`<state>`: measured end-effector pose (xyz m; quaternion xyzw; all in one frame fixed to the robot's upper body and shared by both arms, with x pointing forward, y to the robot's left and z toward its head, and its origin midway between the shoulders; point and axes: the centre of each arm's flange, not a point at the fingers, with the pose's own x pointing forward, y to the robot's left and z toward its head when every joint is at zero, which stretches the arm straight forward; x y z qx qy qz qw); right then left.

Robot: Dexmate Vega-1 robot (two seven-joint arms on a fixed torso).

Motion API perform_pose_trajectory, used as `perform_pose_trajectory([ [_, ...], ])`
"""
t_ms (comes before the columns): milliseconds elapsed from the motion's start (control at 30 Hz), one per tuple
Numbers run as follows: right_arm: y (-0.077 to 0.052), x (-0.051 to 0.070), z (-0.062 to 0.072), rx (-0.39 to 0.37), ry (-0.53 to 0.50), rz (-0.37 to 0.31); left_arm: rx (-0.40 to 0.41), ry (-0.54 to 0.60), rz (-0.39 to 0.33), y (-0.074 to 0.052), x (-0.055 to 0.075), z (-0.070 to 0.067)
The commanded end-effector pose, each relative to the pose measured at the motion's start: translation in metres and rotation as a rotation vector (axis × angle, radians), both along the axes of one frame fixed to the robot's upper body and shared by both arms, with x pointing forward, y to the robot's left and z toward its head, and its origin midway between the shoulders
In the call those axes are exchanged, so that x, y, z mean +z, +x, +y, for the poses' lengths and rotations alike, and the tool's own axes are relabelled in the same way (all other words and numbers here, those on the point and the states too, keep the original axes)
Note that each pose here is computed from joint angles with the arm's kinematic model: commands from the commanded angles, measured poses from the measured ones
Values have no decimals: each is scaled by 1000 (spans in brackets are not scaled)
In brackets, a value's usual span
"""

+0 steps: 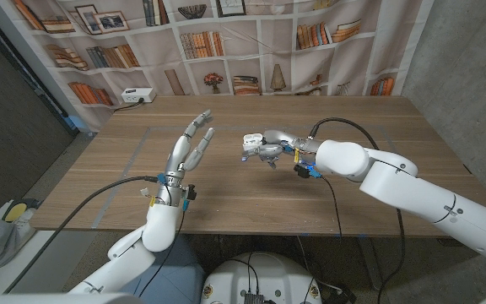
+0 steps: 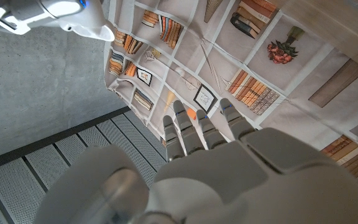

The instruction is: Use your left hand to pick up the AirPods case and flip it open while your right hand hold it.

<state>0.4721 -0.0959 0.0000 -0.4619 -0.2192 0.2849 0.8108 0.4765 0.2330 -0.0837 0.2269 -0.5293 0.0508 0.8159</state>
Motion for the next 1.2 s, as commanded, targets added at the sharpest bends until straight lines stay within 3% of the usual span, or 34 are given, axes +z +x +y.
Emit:
perform_pose_trajectory([
  [33, -2, 3, 3, 37, -4, -18, -20, -77, -14, 1, -12, 7],
  [567, 2, 11, 1, 14, 1, -29, -31, -145, -2, 6, -17, 18],
  [1200, 5, 12, -9, 0, 7, -25, -57, -161, 0, 15, -16, 9],
])
